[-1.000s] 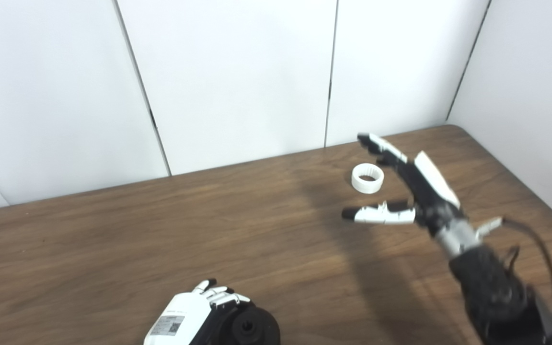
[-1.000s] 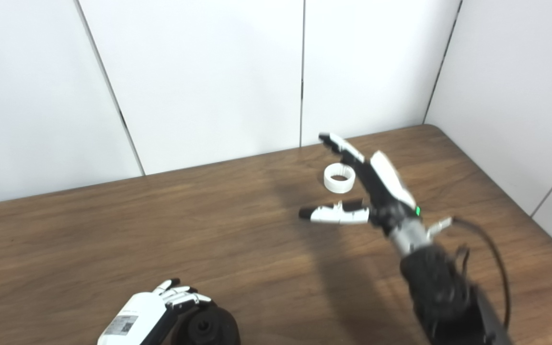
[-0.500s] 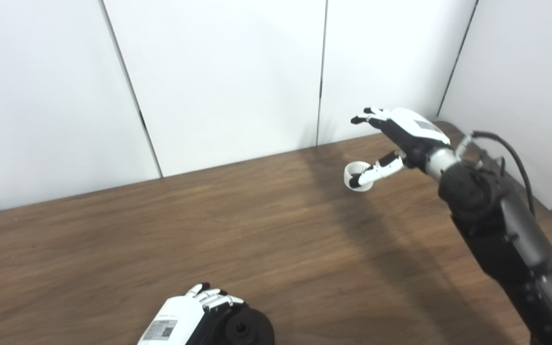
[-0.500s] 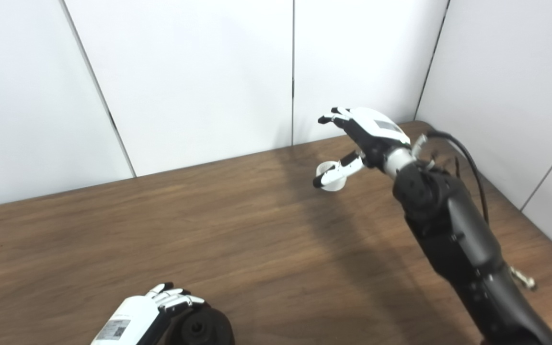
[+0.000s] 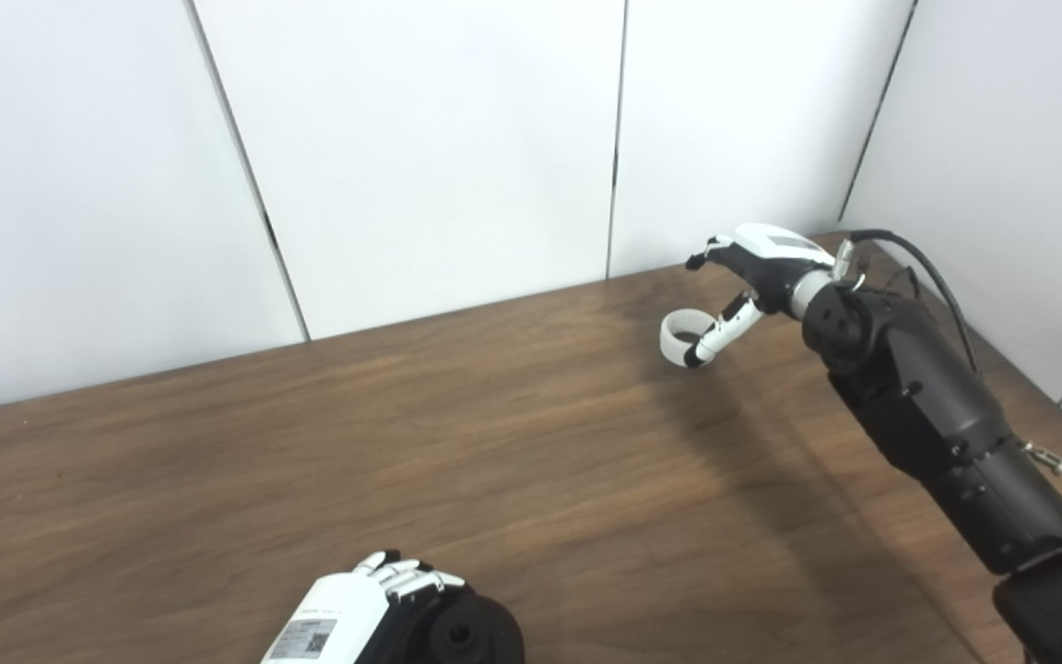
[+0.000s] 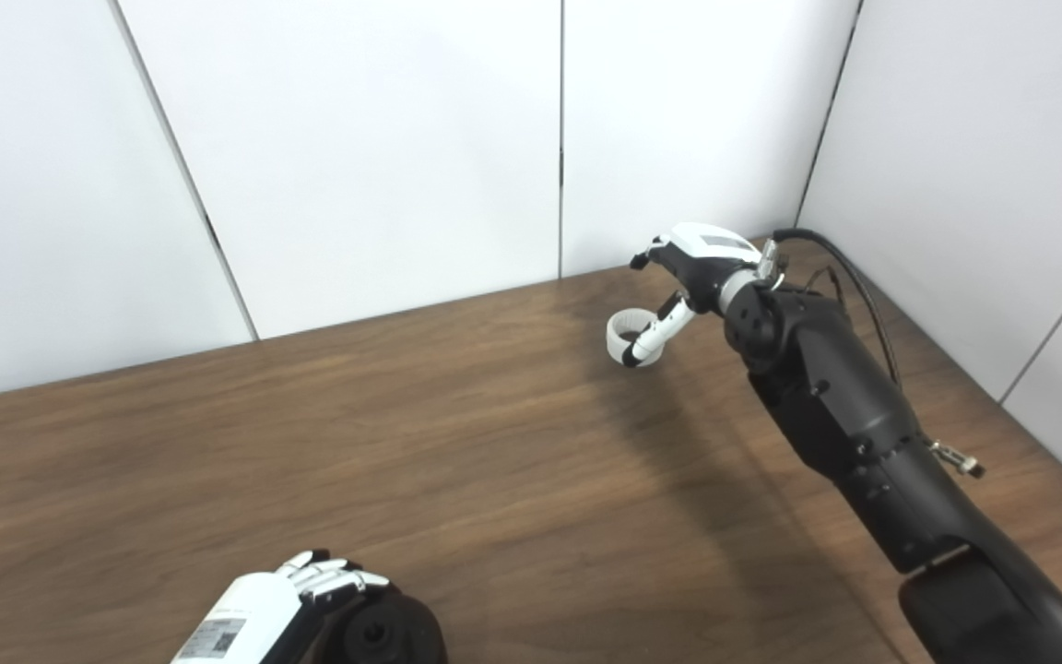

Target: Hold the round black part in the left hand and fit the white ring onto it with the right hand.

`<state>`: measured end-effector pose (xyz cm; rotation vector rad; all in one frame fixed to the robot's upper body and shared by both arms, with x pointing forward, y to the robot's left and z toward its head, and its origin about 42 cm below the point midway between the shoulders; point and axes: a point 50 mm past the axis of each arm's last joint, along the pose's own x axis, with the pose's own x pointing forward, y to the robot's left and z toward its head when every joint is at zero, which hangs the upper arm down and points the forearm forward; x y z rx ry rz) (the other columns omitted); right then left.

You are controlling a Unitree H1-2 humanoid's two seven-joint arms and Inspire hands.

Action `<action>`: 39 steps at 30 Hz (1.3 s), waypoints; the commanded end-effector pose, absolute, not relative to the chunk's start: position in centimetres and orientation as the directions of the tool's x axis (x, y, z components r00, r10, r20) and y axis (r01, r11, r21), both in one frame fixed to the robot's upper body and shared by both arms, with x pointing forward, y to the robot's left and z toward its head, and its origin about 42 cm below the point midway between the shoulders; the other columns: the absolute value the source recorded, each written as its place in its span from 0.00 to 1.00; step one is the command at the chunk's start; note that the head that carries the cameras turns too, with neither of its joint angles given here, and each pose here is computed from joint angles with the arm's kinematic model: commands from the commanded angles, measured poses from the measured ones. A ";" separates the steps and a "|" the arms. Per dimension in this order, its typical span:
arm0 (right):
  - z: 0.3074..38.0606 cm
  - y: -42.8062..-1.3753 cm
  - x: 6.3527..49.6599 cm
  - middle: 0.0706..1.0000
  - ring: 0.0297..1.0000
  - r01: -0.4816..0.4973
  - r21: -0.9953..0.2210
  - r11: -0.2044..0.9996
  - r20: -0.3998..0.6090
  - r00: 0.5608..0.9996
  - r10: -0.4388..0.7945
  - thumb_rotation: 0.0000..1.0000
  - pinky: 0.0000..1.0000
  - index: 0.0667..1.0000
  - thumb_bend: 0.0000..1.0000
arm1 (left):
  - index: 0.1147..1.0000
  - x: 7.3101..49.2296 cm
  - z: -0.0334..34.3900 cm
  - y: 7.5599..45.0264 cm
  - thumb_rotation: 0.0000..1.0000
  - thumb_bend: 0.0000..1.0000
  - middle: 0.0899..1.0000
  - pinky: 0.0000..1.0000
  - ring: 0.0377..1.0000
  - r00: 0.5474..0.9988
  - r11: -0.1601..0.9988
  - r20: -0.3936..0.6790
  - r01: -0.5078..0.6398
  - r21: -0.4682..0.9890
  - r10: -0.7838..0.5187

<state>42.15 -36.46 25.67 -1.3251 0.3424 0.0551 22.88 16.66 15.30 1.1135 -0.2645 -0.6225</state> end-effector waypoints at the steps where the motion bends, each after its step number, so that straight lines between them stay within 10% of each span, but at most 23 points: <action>1: 28.7 -37.2 43.4 0.98 1.00 -0.151 -0.969 0.194 -0.186 0.967 -0.176 0.33 1.00 0.86 1.00 | 0.41 22.6 15.0 17.6 0.05 0.52 0.73 0.93 0.84 0.807 0.242 -0.155 0.345 0.907 -0.570; 39: 25.2 -37.7 45.0 0.89 0.96 -0.163 -0.972 0.171 -0.193 0.965 -0.177 0.29 0.98 0.69 0.93 | 0.41 21.8 15.7 18.2 0.05 0.52 0.74 0.94 0.84 0.809 0.231 -0.167 0.348 0.909 -0.563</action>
